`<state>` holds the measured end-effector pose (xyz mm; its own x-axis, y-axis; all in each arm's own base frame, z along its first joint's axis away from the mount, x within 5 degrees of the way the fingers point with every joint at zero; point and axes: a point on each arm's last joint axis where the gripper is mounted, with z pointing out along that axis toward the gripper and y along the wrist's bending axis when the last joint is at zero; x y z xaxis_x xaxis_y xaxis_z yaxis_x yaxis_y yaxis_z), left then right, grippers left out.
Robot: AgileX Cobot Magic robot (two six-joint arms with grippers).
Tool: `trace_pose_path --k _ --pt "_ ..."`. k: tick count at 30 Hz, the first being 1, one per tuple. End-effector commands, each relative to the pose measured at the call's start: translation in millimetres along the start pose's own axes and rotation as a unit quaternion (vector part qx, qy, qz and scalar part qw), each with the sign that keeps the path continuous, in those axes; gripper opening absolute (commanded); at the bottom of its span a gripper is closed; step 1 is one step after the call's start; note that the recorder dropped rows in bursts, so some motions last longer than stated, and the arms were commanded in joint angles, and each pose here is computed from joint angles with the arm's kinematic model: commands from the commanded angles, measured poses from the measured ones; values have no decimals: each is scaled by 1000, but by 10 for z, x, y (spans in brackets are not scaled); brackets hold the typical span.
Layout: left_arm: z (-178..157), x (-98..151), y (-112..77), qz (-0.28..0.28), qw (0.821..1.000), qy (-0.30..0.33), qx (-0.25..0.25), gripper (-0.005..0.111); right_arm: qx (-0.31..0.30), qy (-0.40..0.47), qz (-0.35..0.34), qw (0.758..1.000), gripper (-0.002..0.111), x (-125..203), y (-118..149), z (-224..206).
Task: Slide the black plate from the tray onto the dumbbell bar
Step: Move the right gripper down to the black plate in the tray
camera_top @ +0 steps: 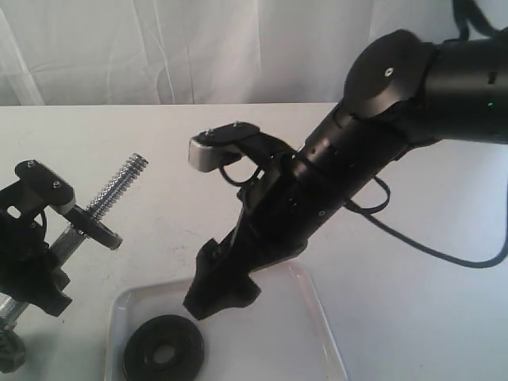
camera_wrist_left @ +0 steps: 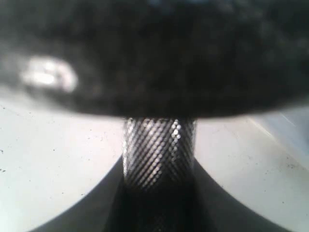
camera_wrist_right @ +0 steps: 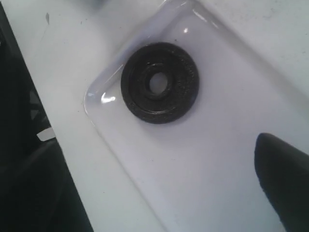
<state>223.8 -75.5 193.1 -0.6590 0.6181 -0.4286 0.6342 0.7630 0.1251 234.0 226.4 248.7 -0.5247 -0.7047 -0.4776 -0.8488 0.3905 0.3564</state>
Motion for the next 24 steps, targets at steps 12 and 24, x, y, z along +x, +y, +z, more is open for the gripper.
trace_pose_path --k 12,24 --pt "-165 -170 66 -13 996 -77 -33 0 60 90 -89 990 105 -306 298 594" --pt "-165 -169 66 -17 996 -77 -33 0 73 102 -141 982 105 -429 490 1053"
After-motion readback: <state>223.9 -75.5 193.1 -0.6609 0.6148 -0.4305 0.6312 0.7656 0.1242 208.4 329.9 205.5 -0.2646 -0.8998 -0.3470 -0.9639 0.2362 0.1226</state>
